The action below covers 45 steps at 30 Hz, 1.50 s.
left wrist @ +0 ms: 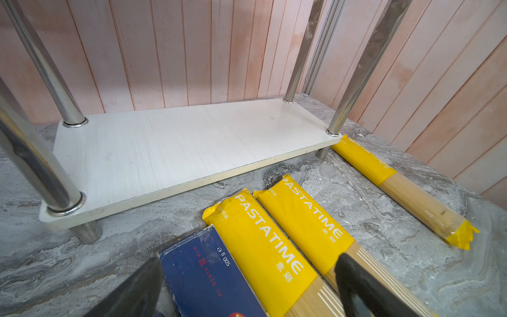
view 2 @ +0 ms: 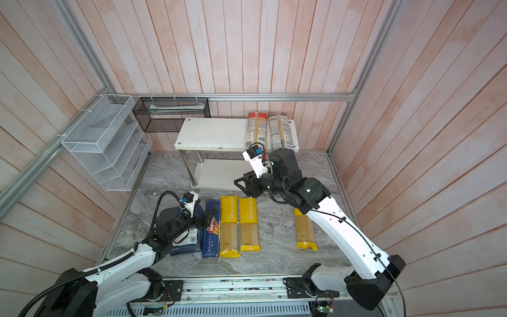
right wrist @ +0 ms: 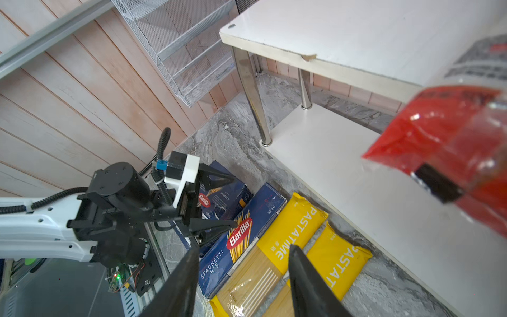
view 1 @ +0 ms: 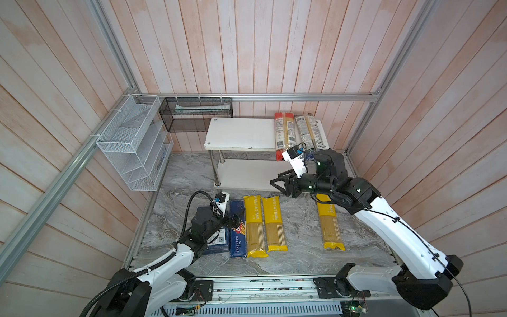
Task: Place and organize the pasta boxes and bags onto the shelf
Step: 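Withdraw the right gripper and lower it over the lone yellow PASTATIME pack, then close the right gripper on the yellow PASTATIME pack's yellow end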
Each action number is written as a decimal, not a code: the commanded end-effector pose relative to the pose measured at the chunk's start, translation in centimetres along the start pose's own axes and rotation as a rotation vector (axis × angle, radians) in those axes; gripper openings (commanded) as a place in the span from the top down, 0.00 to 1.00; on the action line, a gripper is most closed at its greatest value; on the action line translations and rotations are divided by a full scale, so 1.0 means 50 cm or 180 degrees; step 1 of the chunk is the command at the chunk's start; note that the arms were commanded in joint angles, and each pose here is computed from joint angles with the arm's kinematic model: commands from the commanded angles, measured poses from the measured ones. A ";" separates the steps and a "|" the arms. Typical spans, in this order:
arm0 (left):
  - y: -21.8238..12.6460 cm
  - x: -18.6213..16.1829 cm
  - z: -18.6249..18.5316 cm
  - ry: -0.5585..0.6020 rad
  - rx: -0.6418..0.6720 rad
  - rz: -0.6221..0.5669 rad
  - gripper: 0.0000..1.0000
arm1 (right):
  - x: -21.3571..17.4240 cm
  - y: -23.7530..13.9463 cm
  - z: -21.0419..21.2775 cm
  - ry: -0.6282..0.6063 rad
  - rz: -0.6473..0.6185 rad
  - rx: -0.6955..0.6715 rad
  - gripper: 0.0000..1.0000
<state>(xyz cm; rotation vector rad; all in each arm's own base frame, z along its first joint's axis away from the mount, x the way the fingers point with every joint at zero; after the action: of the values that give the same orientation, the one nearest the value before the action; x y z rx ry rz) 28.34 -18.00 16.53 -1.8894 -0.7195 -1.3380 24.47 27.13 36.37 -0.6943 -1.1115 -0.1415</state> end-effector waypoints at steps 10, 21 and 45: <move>0.002 0.008 -0.003 0.0048 -0.0002 -0.0039 0.00 | -0.204 -0.037 -0.105 0.0756 0.0081 -0.0928 0.47; 0.003 0.009 -0.005 0.0038 -0.0024 -0.0045 0.00 | -0.395 -0.097 -0.264 0.1763 0.0063 -0.2366 0.39; 0.001 0.011 -0.006 0.0035 -0.0027 -0.0056 0.00 | -0.521 -0.141 -0.517 0.2104 0.0514 -0.3308 0.02</move>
<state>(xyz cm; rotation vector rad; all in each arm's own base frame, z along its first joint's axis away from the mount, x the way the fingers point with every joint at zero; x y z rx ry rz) 28.38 -17.98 16.44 -1.8885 -0.7189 -1.3345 27.87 0.95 9.28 -1.4969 -0.2131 -0.7786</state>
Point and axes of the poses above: each gripper's point midway between its finger pads, its own y axis out along the fingers, its own z axis along the line the jaws close on, x = y × z, the point moved 1 cm from there along -y, back along the fingers, and after that the axes turned 4 degrees about -y, right-handed, at the moved point
